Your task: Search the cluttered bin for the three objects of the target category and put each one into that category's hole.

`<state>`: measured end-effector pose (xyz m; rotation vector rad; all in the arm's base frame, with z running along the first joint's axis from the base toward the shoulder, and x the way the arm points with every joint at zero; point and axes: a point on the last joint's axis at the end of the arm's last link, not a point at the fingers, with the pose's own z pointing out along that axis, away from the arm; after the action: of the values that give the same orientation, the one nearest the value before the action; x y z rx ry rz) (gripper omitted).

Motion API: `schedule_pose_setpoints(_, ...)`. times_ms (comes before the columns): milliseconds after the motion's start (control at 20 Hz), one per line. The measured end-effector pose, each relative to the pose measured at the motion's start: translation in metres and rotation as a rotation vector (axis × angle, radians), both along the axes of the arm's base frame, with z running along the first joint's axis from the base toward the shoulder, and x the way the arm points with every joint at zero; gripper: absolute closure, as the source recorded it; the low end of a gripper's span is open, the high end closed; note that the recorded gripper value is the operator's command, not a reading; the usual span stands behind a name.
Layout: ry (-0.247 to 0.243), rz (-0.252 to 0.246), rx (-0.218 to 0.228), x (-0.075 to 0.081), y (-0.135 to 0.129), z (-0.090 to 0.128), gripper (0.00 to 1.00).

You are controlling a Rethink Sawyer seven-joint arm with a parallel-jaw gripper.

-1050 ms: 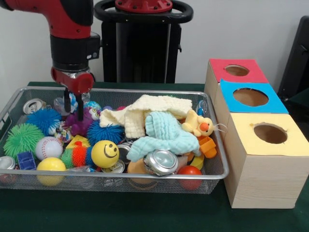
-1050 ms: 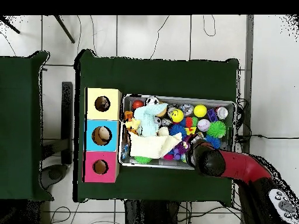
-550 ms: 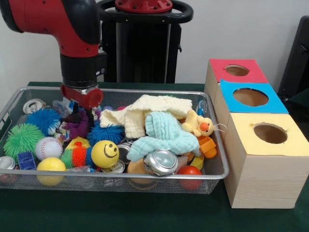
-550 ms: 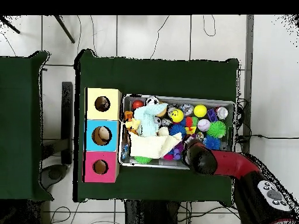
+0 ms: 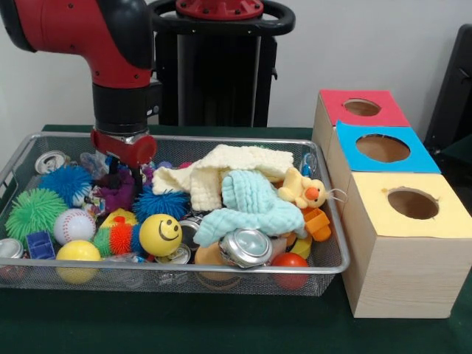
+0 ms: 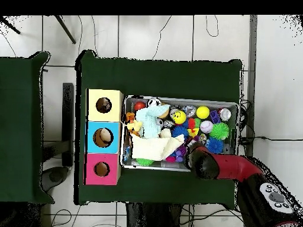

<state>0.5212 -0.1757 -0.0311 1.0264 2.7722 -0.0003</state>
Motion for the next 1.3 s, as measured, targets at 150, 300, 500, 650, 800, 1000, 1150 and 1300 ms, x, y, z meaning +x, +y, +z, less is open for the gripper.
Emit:
schedule_pose_setpoints(150,0.001,0.011,-0.005,-0.002,-0.001,0.000,0.00)
schedule_pose_setpoints(300,0.002,0.016,-0.009,-0.003,-0.001,-0.001,1.00)
schedule_pose_setpoints(500,0.010,0.030,-0.024,-0.004,0.002,0.001,1.00)
schedule_pose_setpoints(650,0.014,0.057,-0.047,-0.004,0.011,0.003,1.00)
schedule_pose_setpoints(800,0.019,0.096,-0.072,-0.001,0.026,0.009,1.00)
schedule_pose_setpoints(1000,0.019,0.116,-0.076,0.003,0.049,0.019,1.00)
schedule_pose_setpoints(1150,0.017,0.114,-0.073,0.005,0.058,0.024,1.00)
schedule_pose_setpoints(1300,0.020,0.106,-0.066,0.004,0.068,0.031,1.00)
